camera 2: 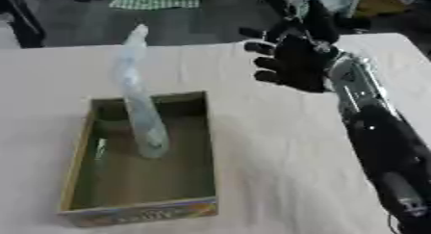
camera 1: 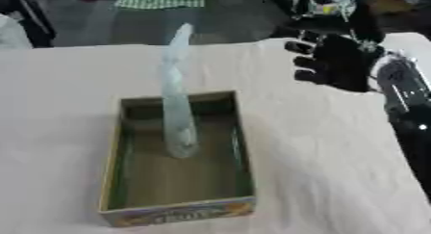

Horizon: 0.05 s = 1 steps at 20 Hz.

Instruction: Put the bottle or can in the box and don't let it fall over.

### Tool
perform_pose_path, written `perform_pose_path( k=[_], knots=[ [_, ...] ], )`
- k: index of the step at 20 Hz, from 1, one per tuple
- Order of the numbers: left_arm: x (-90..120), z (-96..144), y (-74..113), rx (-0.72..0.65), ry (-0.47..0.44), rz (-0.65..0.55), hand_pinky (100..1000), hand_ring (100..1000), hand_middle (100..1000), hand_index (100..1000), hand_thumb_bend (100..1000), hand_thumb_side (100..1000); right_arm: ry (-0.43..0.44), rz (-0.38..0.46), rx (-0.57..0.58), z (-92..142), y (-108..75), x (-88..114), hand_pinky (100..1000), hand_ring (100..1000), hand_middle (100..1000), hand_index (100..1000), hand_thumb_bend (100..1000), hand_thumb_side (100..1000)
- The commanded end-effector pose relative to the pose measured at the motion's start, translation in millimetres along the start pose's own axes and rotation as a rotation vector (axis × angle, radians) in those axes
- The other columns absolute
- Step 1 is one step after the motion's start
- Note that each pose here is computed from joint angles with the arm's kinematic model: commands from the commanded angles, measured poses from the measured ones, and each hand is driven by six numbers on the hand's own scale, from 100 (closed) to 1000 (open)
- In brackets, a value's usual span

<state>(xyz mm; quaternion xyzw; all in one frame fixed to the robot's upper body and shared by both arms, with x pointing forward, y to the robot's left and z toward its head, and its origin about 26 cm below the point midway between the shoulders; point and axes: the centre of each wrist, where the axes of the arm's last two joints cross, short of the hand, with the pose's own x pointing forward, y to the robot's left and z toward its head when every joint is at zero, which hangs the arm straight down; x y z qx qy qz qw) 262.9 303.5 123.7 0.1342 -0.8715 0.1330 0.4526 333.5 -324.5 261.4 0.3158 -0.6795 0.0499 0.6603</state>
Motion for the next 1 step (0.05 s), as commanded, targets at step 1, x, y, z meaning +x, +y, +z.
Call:
perform_pose_path(
  k=[1],
  knots=[
    [6.7,-3.8,3.7,0.0,-0.027,-0.011,832,1000,987,770,781,651,-0.162,0.121,-0.065,21.7,11.9,34.6,107,324,666,1000,100,968]
  ],
)
